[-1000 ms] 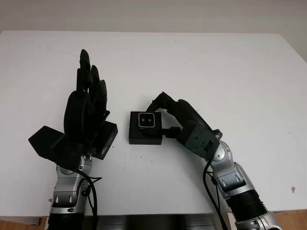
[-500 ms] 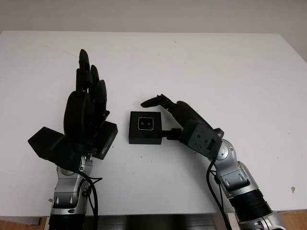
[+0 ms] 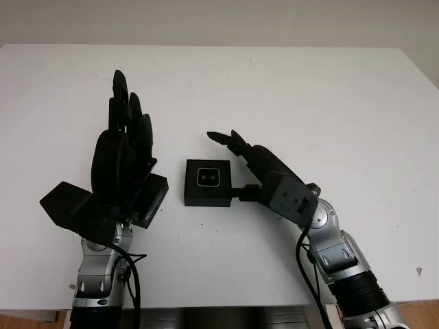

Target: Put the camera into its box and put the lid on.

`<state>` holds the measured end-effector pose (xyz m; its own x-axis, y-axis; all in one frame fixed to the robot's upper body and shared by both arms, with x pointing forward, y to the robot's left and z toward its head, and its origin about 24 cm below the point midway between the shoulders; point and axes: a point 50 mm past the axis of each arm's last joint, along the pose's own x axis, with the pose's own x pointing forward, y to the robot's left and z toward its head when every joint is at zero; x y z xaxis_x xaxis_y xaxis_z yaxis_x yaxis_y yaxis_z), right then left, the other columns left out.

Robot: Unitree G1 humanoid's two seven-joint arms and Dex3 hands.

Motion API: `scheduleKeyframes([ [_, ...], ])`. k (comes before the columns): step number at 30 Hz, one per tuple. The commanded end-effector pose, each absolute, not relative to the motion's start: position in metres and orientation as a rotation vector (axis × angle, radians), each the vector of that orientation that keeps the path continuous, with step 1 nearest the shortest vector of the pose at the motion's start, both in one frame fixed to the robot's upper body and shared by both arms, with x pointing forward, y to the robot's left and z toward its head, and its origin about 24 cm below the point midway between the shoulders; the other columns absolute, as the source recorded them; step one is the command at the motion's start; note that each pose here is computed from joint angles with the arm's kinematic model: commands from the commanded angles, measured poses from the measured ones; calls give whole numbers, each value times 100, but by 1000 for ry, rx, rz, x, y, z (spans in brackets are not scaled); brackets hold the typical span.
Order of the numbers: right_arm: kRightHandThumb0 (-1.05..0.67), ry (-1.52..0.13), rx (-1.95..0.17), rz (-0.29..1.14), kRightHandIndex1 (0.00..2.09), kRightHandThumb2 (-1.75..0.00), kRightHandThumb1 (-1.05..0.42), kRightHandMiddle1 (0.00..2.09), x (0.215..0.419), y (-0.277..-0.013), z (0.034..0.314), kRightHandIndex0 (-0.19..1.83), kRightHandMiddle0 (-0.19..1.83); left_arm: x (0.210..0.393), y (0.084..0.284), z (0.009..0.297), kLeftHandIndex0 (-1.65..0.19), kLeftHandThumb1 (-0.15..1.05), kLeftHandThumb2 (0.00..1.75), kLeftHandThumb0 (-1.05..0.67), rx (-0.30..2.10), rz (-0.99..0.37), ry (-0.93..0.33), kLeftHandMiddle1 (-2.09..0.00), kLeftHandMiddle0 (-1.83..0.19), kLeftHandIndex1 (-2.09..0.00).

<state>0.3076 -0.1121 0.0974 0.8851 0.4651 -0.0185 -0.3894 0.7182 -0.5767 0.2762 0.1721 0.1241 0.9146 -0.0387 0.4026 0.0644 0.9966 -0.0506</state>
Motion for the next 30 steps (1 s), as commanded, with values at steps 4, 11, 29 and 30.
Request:
scheduleKeyframes([
  [4, -74, -175, -493, 408, 5, -10, -103, 15, 307, -120, 110, -12, -4, 274, 174, 126, 19, 105, 55, -76, -47, -51, -434, 0, 19, 0],
  [11, -78, -216, -277, 330, 9, -31, -105, 12, 308, -136, 123, -4, -1, 278, 194, 140, 15, 105, 52, -77, 64, -52, -470, -4, 14, -3],
  [29, -73, -158, -212, 230, 8, -35, -105, 11, 310, -161, 124, 5, 8, 294, 284, 175, -15, 90, 4, -76, 714, -205, -290, -4, -20, -18],
  [30, -73, -156, -209, 227, 8, -35, -105, 11, 310, -162, 124, 5, 7, 293, 286, 177, -12, 90, 5, -78, 784, -241, -272, -3, -16, -14],
])
